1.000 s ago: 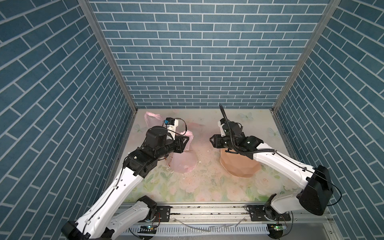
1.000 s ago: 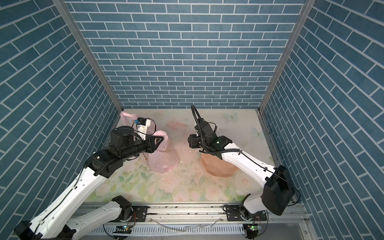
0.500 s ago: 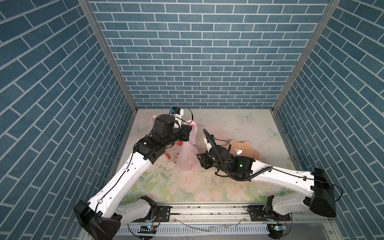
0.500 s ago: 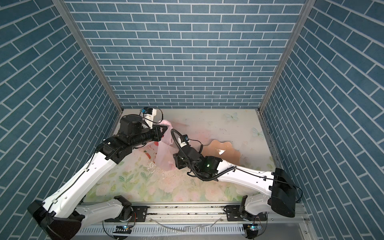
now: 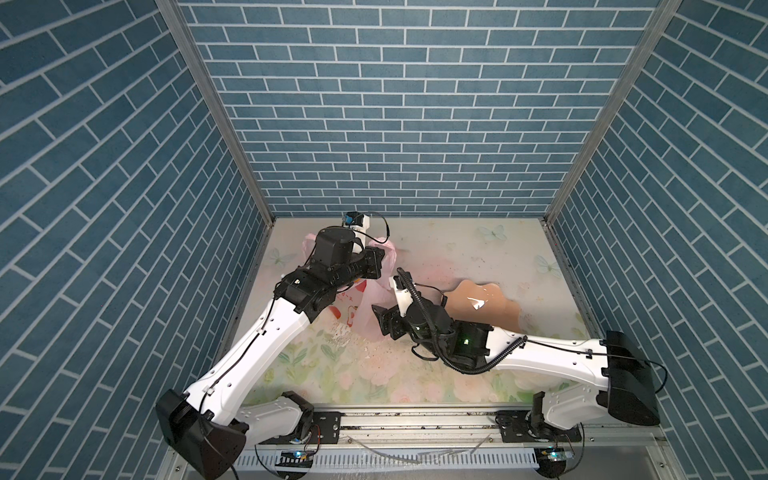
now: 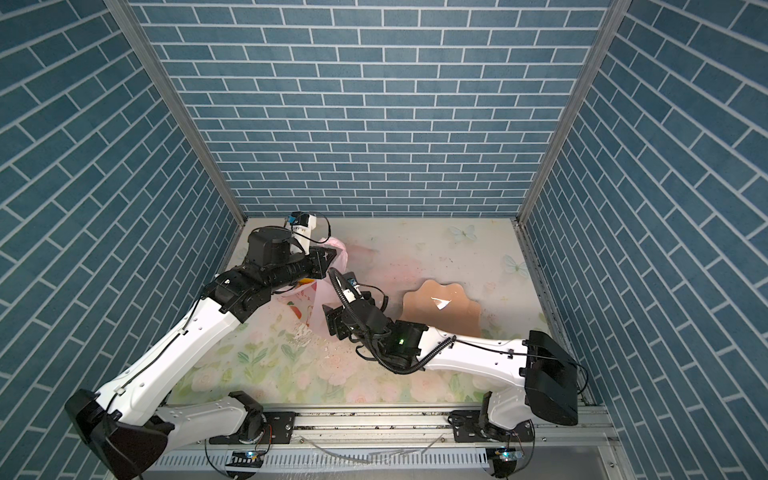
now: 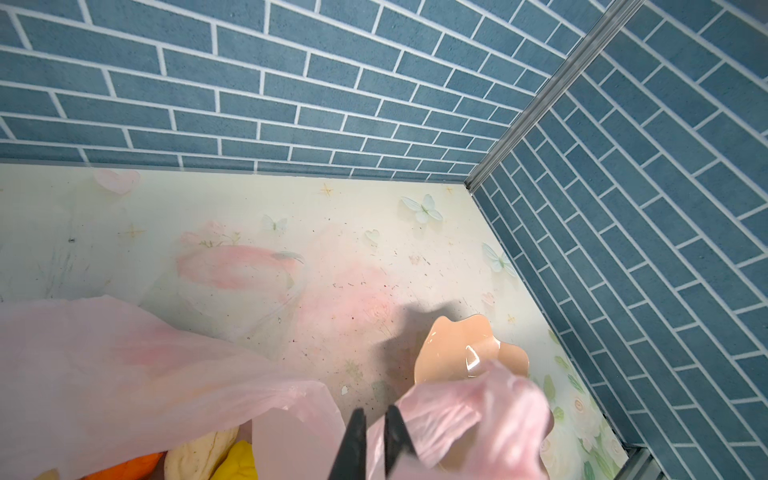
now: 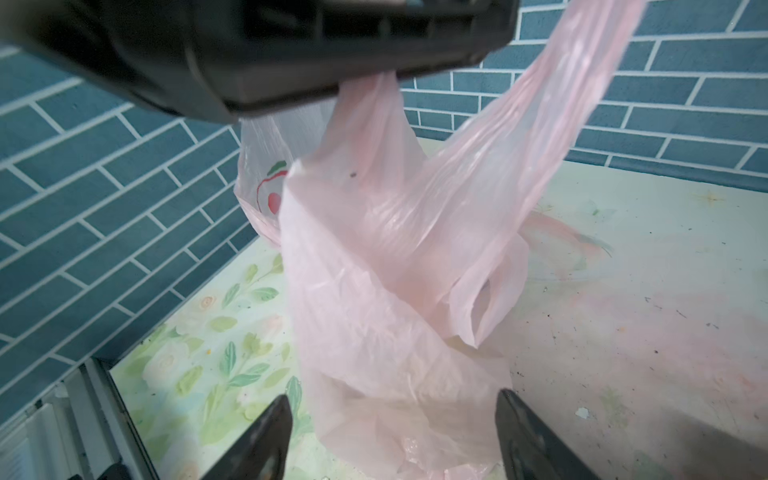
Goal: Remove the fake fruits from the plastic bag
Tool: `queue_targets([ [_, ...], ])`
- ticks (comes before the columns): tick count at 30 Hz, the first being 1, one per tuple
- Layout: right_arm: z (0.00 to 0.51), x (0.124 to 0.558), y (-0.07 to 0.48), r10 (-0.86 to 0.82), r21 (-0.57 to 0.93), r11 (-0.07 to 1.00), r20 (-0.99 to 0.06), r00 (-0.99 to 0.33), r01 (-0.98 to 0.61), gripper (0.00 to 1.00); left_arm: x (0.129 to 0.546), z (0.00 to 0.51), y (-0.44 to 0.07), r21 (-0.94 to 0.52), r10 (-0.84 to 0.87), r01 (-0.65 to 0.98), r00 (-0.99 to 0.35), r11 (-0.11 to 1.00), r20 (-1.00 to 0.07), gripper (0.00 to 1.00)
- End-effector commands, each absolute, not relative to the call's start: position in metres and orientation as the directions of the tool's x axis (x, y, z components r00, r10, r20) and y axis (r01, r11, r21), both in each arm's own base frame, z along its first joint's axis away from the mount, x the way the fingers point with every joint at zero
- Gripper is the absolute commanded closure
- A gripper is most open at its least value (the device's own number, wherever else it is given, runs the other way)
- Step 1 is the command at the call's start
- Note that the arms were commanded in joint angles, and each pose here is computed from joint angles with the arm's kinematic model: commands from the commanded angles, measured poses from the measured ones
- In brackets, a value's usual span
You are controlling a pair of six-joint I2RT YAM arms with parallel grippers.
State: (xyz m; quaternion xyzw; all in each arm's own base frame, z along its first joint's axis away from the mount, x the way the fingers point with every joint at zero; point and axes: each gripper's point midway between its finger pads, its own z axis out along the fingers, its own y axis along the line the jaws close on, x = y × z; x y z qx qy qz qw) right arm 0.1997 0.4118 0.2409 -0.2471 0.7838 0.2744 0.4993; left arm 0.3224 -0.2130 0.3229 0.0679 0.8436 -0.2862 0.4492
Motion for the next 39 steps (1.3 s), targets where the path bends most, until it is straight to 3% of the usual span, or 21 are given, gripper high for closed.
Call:
queue_targets([
  [1, 0.269, 0.209, 0.426, -0.103, 0.125, 0.729, -0.952, -0.289, -0.673, 0.22, 0.321, 0.346, -0.211, -0.427, -0.173, 0.389, -0.540, 0.816, -0.823, 0.88],
  [13, 0.272, 0.242, 0.444, -0.054, 0.142, 0.749, -0.960, -0.274, -0.647, 0.24, 0.315, 0.345, -0.198, -0.447, -0.211, 0.363, -0.533, 0.817, -0.819, 0.88],
  [15, 0.271, 0.251, 0.447, -0.039, 0.159, 0.751, -0.958, -0.284, -0.641, 0.32, 0.315, 0.343, -0.195, -0.450, -0.217, 0.356, -0.534, 0.819, -0.817, 0.88],
  [20, 0.266, 0.261, 0.452, -0.036, 0.170, 0.747, -0.955, -0.295, -0.642, 0.65, 0.314, 0.334, -0.187, -0.451, -0.219, 0.332, -0.549, 0.829, -0.807, 0.83],
  [22, 0.265, 0.264, 0.451, -0.037, 0.172, 0.746, -0.954, -0.298, -0.643, 0.75, 0.314, 0.329, -0.182, -0.452, -0.221, 0.318, -0.558, 0.834, -0.800, 0.77],
  [24, 0.264, 0.266, 0.449, -0.035, 0.180, 0.739, -0.952, -0.304, -0.649, 0.83, 0.313, 0.322, -0.176, -0.450, -0.221, 0.297, -0.572, 0.842, -0.790, 0.64],
  [27, 0.262, 0.270, 0.443, -0.024, 0.202, 0.734, -0.946, -0.323, -0.648, 0.89, 0.308, 0.311, -0.169, -0.447, -0.213, 0.273, -0.599, 0.852, -0.772, 0.47],
  [34, 0.262, 0.280, 0.433, -0.015, 0.232, 0.721, -0.937, -0.350, -0.653, 0.94, 0.288, 0.302, -0.150, -0.399, -0.170, 0.248, -0.623, 0.883, -0.763, 0.14],
  [39, 0.263, 0.282, 0.431, -0.020, 0.246, 0.706, -0.930, -0.367, -0.664, 0.95, 0.273, 0.316, -0.127, -0.345, -0.157, 0.224, -0.586, 0.912, -0.795, 0.03],
])
